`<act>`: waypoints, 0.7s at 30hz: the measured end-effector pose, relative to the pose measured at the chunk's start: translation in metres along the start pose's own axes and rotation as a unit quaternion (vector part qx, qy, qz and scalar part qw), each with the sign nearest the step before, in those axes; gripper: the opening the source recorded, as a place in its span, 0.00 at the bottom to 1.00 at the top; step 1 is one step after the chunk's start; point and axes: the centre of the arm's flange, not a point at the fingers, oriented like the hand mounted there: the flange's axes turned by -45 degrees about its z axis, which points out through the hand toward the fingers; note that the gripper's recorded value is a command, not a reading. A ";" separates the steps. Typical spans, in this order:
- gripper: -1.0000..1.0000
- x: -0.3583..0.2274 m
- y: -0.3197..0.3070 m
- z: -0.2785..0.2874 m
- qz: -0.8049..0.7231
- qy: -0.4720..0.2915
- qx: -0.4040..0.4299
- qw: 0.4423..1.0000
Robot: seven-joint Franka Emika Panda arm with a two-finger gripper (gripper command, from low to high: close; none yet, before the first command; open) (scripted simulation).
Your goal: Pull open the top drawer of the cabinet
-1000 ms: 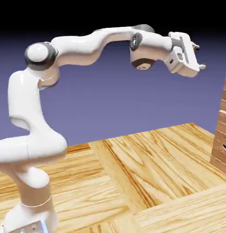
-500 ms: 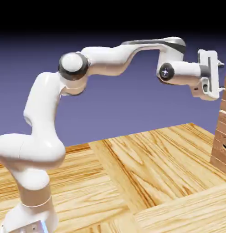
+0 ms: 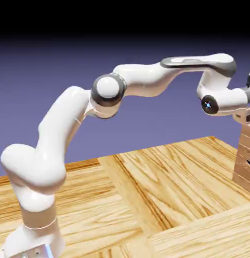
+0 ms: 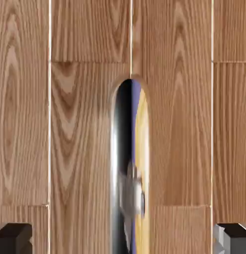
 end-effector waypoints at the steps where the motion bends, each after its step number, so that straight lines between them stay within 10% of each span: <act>1: 1.00 0.000 0.000 0.004 0.000 0.000 0.000 1.000; 5: 1.00 -0.001 0.004 0.020 0.002 0.000 0.000 1.000; 6: 0.00 -0.001 0.005 0.021 0.003 0.000 0.000 1.000; 21: 0.00 -0.001 0.005 -0.037 0.003 0.000 0.000 1.000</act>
